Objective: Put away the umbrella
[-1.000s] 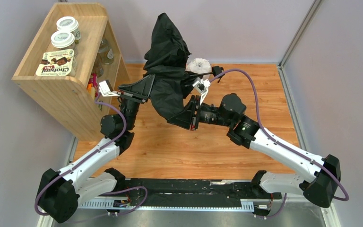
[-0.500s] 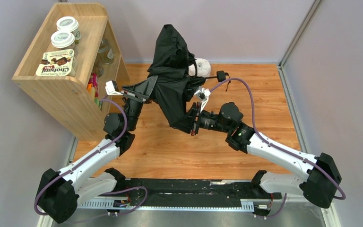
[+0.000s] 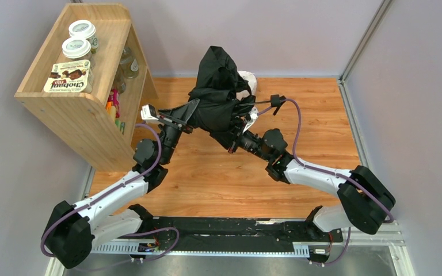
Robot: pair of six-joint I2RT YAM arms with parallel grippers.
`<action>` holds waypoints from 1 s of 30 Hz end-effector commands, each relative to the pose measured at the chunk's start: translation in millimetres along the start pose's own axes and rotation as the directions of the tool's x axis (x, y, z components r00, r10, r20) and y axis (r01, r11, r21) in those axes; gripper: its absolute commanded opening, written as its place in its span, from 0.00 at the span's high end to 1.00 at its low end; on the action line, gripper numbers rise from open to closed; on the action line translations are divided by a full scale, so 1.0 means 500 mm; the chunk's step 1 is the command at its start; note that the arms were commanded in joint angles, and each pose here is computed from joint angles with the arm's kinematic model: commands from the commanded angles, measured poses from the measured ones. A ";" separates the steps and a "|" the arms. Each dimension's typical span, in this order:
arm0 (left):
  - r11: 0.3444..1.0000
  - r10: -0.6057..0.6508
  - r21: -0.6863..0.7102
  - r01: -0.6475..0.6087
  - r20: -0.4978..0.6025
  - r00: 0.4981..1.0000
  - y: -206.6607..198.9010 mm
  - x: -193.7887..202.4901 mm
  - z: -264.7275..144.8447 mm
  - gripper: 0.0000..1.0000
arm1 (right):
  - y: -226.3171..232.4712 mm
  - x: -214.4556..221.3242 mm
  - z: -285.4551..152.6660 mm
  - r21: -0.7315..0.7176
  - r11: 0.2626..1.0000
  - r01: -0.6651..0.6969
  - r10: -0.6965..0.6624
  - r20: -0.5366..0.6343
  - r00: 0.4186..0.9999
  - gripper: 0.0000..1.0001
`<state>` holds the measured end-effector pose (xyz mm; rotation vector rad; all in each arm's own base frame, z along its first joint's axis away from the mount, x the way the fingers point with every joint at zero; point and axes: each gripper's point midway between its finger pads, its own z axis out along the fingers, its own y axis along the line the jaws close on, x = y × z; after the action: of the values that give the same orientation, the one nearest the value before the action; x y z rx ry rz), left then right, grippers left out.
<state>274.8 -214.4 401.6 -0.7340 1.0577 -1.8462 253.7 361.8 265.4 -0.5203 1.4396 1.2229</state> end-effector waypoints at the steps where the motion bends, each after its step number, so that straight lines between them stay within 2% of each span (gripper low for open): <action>1: 0.955 -0.185 0.231 0.185 -0.019 0.983 -0.166 -0.008 -0.026 1.00 | -0.025 0.005 -0.008 0.007 0.999 0.047 -0.047 0.012 0.999 1.00; 7: 0.950 -0.207 0.226 0.215 -0.057 0.977 -0.161 0.005 -0.021 1.00 | -0.017 0.072 -0.023 -0.033 0.999 -0.035 0.032 -0.089 0.995 1.00; 11: 0.941 -0.230 0.223 0.254 -0.128 0.965 -0.157 0.028 -0.014 1.00 | -0.043 0.078 -0.023 0.052 0.981 -0.186 0.191 -0.105 0.976 1.00; 13: 0.942 -0.232 0.213 0.258 -0.141 0.963 -0.149 0.033 -0.015 1.00 | -0.031 0.068 -0.016 0.038 0.952 -0.304 0.306 -0.132 0.943 1.00; 16: 0.947 -0.219 0.198 0.251 -0.171 0.961 -0.146 0.046 -0.019 1.00 | -0.012 0.035 -0.010 0.010 0.889 -0.458 0.456 -0.097 0.885 1.00; 19: 0.951 -0.205 0.189 0.245 -0.209 0.956 -0.143 0.059 -0.025 1.00 | -0.040 0.020 -0.003 0.071 0.822 -0.566 0.570 -0.078 0.818 1.00; 22: 0.956 -0.185 0.177 0.233 -0.252 0.950 -0.141 0.078 -0.032 1.00 | -0.067 -0.010 -0.003 0.084 0.801 -0.592 0.597 -0.038 0.802 1.00; 25: 0.966 -0.189 0.116 0.230 -0.289 0.939 -0.105 0.095 -0.051 1.00 | -0.082 -0.056 -0.005 0.058 0.806 -0.589 0.590 -0.010 0.807 1.00; 30: 0.974 -0.198 0.041 0.224 -0.329 0.923 -0.052 0.109 -0.090 1.00 | -0.102 -0.089 -0.012 0.034 0.856 -0.516 0.515 0.018 0.857 1.00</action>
<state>255.3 -245.8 364.1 -0.7041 1.2608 -1.9970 279.7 339.0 280.6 -0.1676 1.6643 1.6702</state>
